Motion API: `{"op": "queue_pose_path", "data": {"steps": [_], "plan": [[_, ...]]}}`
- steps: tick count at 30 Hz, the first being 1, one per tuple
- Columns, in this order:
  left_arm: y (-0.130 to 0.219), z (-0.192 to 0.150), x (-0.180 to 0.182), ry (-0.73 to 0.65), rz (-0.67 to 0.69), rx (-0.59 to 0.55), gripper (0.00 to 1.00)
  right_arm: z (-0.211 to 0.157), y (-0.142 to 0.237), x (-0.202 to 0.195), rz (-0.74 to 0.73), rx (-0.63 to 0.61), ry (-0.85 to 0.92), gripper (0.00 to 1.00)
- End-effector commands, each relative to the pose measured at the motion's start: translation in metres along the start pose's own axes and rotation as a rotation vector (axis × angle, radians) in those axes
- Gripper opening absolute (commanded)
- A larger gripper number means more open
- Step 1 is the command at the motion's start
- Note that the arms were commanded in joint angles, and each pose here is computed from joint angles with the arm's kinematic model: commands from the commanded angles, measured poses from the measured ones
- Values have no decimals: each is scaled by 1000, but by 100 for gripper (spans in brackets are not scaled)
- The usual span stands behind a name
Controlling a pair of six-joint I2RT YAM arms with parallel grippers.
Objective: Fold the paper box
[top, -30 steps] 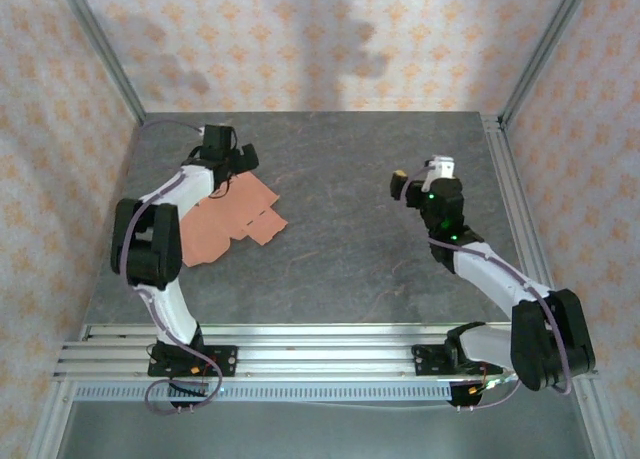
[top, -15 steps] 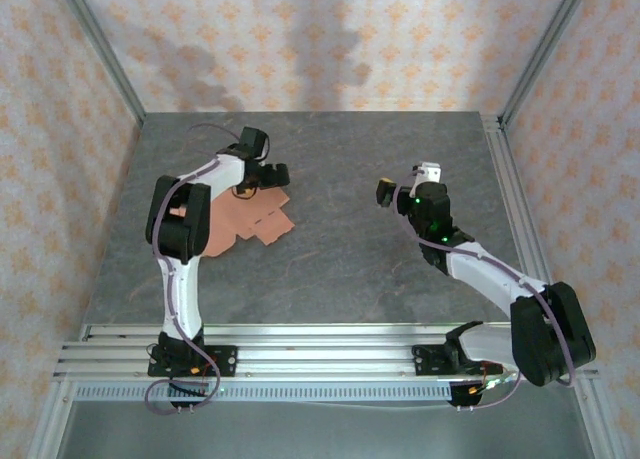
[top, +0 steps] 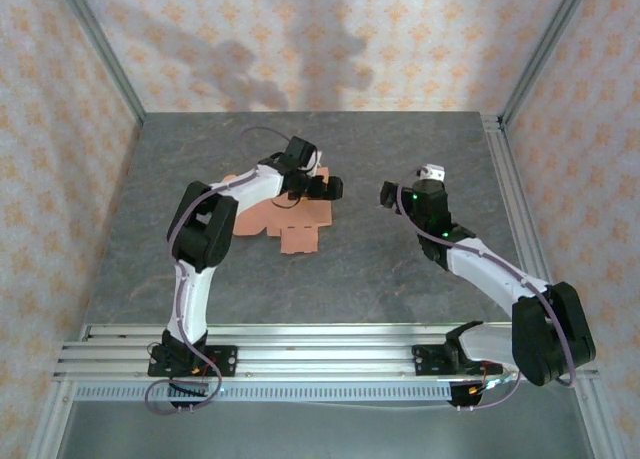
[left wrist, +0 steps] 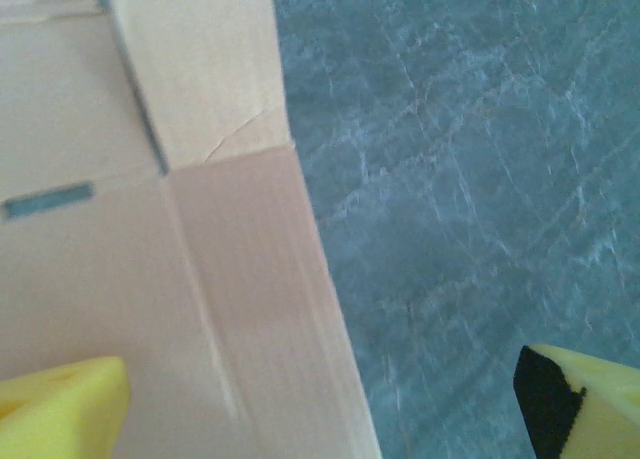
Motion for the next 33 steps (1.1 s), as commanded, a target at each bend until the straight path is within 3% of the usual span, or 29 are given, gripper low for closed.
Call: {"op": "queue_pose_path", "data": {"steps": [1,6,10,15,19,23,30,33], "plan": [[62,20,3,38,98,-246,100,13,1,7,13,26,-23,99],[92,-9,39,129,264,-298,100,21,-20,27,124,89,-31,99],[96,-28,83,263,326,-255,99,24,-40,46,195,123,-38,99],[88,-38,117,335,350,-185,89,21,-54,60,243,151,-31,99],[70,-35,118,292,322,-102,72,15,-54,59,233,165,-36,99],[42,-31,122,266,287,-3,62,10,-48,51,187,174,-29,99],[7,-20,107,141,245,134,57,4,-35,38,106,178,-19,99],[1,-16,96,96,221,144,57,3,-36,35,70,198,-23,99]]}}
Point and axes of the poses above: each hand's point on the last joint's axis, 136 mm out from that joint toward the fingers, its own y axis back along the fingers, its own x axis along the line the jaws close on, z = x × y, the point moved 10 cm from there along y, back along the fingers, and after that the axes turned 3 degrees about y, right-handed, at the moved point
